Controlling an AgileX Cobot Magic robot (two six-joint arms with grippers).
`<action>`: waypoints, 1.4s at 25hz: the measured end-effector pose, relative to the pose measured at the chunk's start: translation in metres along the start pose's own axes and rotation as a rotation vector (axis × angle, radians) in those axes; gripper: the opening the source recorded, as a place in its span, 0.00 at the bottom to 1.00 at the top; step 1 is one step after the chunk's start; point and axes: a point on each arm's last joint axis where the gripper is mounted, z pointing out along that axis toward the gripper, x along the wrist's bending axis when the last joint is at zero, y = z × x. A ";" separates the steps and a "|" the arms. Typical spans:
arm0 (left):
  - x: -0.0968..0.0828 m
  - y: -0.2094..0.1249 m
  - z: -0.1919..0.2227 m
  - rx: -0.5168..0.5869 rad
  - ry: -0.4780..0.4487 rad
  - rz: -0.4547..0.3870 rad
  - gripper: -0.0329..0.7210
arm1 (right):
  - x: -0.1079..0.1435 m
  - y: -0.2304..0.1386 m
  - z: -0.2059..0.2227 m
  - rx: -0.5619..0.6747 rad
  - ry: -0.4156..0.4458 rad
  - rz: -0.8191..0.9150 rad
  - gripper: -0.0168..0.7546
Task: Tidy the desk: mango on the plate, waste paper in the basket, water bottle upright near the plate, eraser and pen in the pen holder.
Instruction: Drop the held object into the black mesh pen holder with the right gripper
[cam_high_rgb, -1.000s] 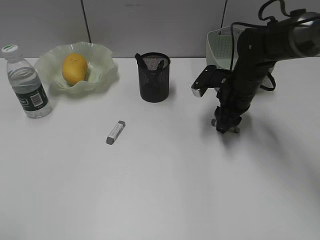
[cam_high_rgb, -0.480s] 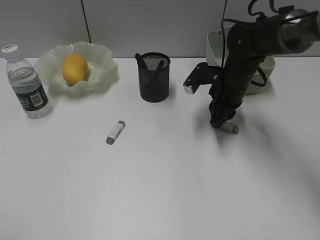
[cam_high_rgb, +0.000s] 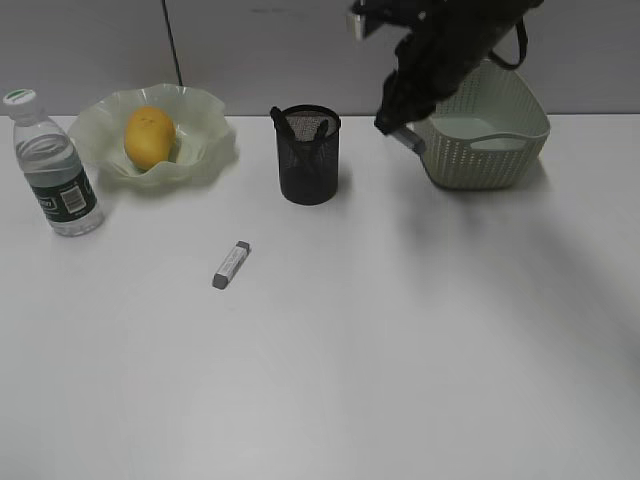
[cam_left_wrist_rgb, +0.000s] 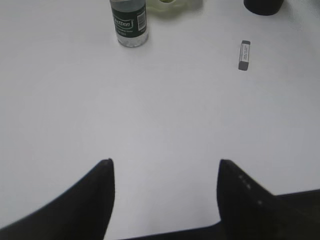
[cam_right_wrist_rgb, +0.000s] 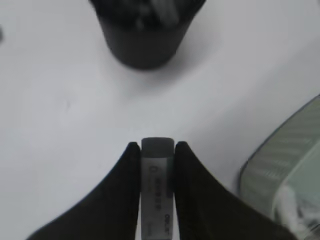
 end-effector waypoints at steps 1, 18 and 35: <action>0.000 0.000 0.000 0.000 0.000 0.000 0.69 | -0.002 0.010 -0.011 -0.057 -0.015 0.012 0.24; 0.000 0.000 0.000 0.000 0.000 0.000 0.69 | -0.001 0.071 -0.032 -0.506 -0.023 0.223 0.24; 0.000 0.000 0.000 0.000 0.000 0.000 0.69 | 0.014 0.056 0.059 -0.416 -0.037 0.209 0.25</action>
